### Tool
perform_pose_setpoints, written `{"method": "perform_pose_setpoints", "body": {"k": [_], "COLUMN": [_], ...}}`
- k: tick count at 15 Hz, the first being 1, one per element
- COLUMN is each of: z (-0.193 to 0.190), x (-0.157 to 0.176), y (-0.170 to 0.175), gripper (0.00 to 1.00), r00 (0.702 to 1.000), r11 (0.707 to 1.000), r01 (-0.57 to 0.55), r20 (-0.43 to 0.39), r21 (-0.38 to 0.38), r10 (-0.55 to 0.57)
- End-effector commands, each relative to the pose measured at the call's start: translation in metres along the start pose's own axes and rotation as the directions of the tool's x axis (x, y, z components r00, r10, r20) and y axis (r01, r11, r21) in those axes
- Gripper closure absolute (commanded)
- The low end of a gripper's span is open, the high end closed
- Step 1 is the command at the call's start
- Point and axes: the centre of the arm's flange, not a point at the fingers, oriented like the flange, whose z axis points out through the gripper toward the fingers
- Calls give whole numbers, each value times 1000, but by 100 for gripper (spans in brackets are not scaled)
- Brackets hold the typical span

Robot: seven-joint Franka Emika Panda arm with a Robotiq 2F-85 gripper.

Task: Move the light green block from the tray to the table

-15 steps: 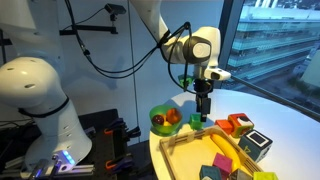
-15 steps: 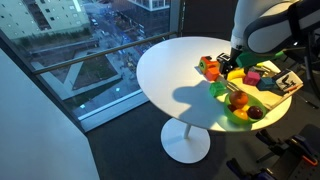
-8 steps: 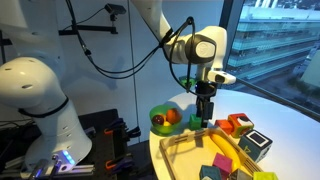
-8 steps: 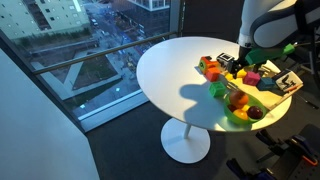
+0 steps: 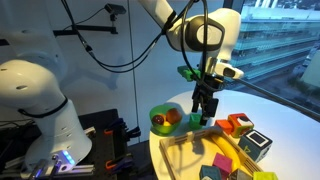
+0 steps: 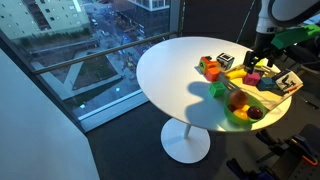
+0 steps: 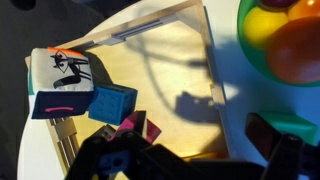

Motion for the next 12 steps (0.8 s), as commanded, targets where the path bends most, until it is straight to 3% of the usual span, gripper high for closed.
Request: {"method": "perform_pose_setpoints", "body": {"k": [1,6,12], "z": [-37,-81,-126], "x": [-21,-50,-85], "y": [17,30,41], "gripper": [0,0,0], "r00": [997,988,993], "r11": [997,994,993], "r01": [53,82,78], "r20": [50,124,85], "r21": [56,77,89], "r10": [-55,-91,-86]}}
